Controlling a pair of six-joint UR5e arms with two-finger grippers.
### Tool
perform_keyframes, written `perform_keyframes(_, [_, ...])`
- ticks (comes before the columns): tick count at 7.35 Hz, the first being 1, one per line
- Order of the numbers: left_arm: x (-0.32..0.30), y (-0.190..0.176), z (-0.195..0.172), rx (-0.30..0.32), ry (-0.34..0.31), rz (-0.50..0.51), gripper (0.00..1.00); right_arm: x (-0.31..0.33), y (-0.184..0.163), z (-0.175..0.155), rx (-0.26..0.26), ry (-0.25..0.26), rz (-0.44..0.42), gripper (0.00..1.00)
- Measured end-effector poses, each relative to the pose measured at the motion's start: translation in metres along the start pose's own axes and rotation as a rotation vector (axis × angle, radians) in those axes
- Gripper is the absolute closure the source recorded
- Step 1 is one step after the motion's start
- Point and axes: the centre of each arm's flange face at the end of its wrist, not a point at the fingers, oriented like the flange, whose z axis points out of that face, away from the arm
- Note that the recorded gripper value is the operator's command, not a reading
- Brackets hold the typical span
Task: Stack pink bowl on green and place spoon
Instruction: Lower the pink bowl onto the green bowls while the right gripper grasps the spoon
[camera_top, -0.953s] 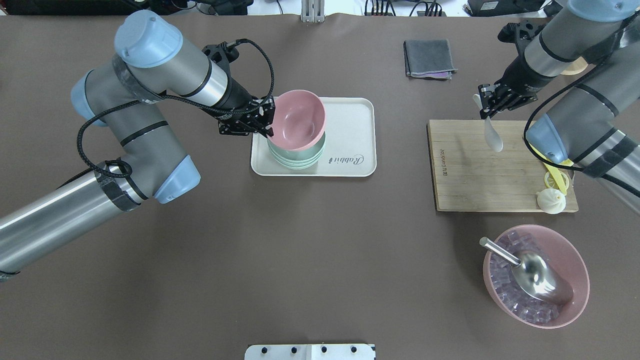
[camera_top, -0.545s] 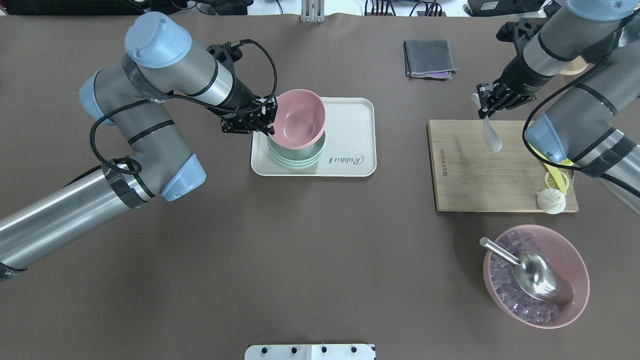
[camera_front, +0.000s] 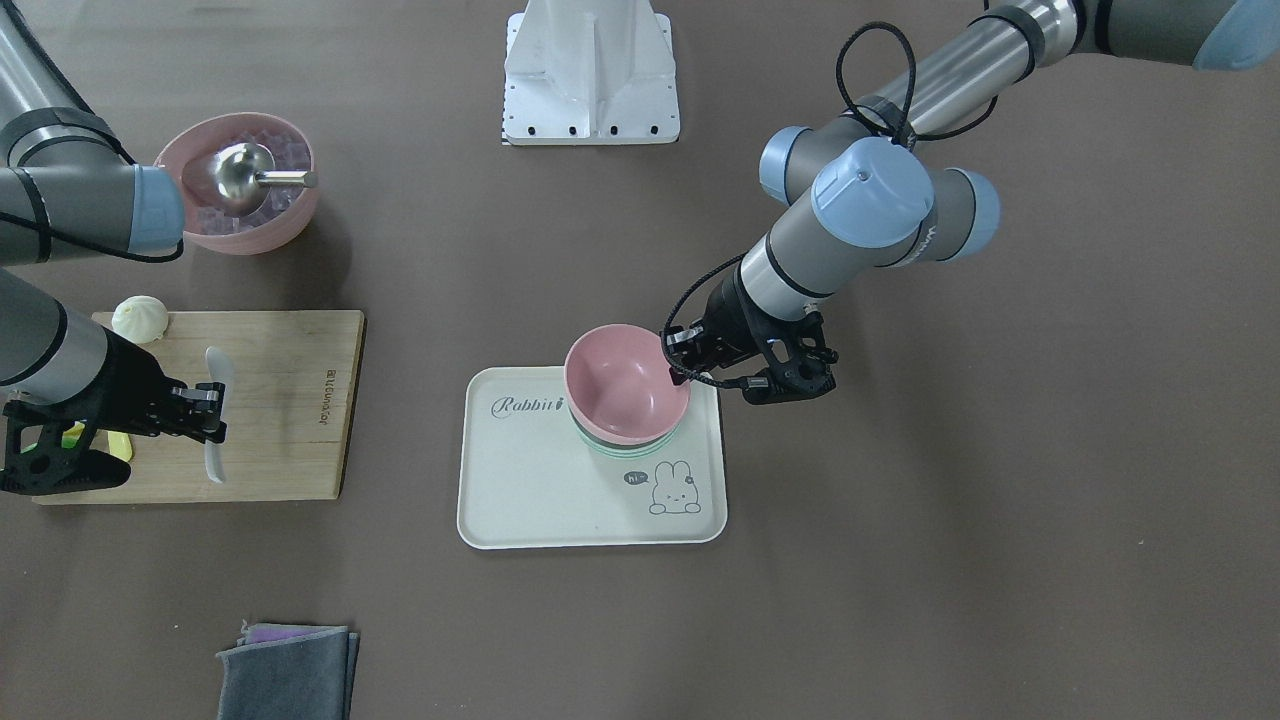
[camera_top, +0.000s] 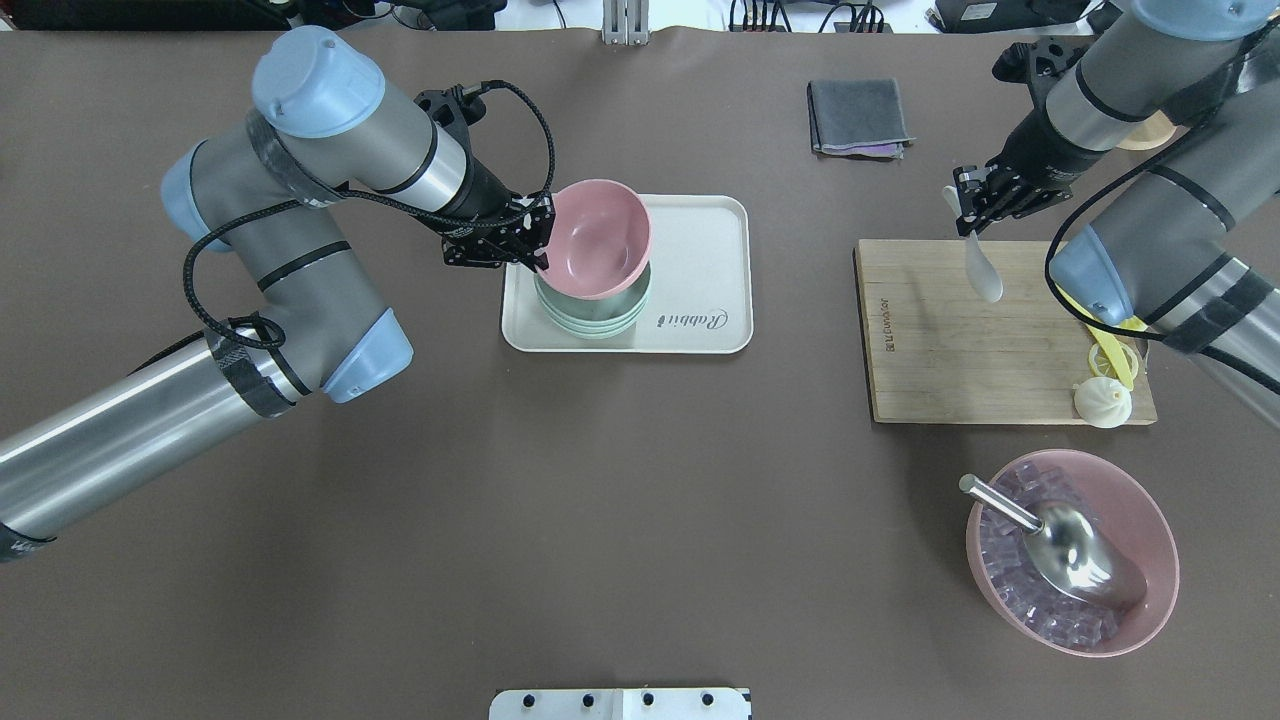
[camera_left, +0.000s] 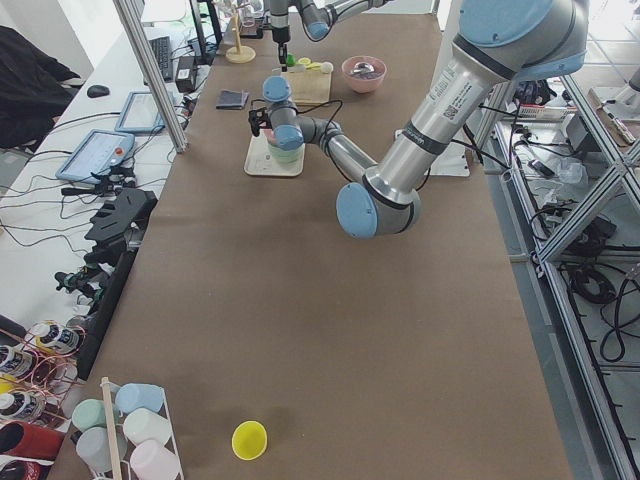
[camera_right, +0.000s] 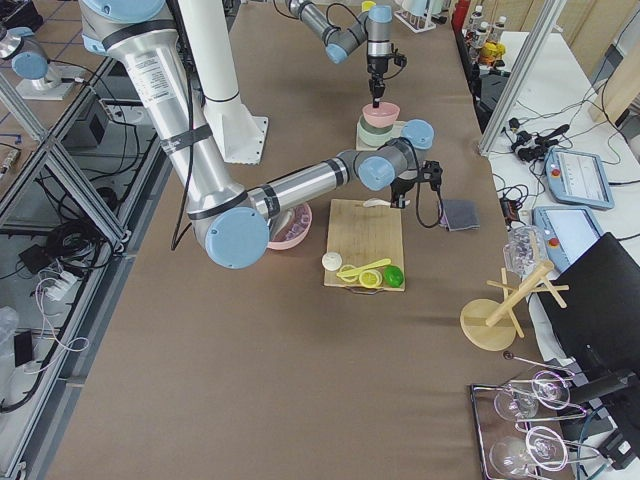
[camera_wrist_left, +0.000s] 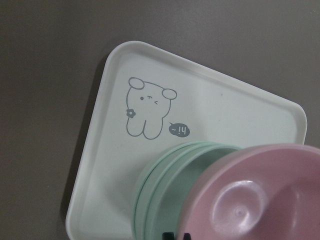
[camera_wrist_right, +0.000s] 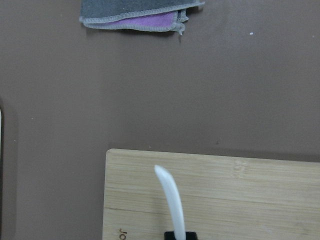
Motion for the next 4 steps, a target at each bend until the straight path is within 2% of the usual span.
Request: perform_keyframes(4, [0.0002, 0.0059, 0.0059, -0.011, -0.005, 0.006, 1.00, -0.0123, -0.0042, -0.0067, 0.009, -0.013, -0.009, 1.00])
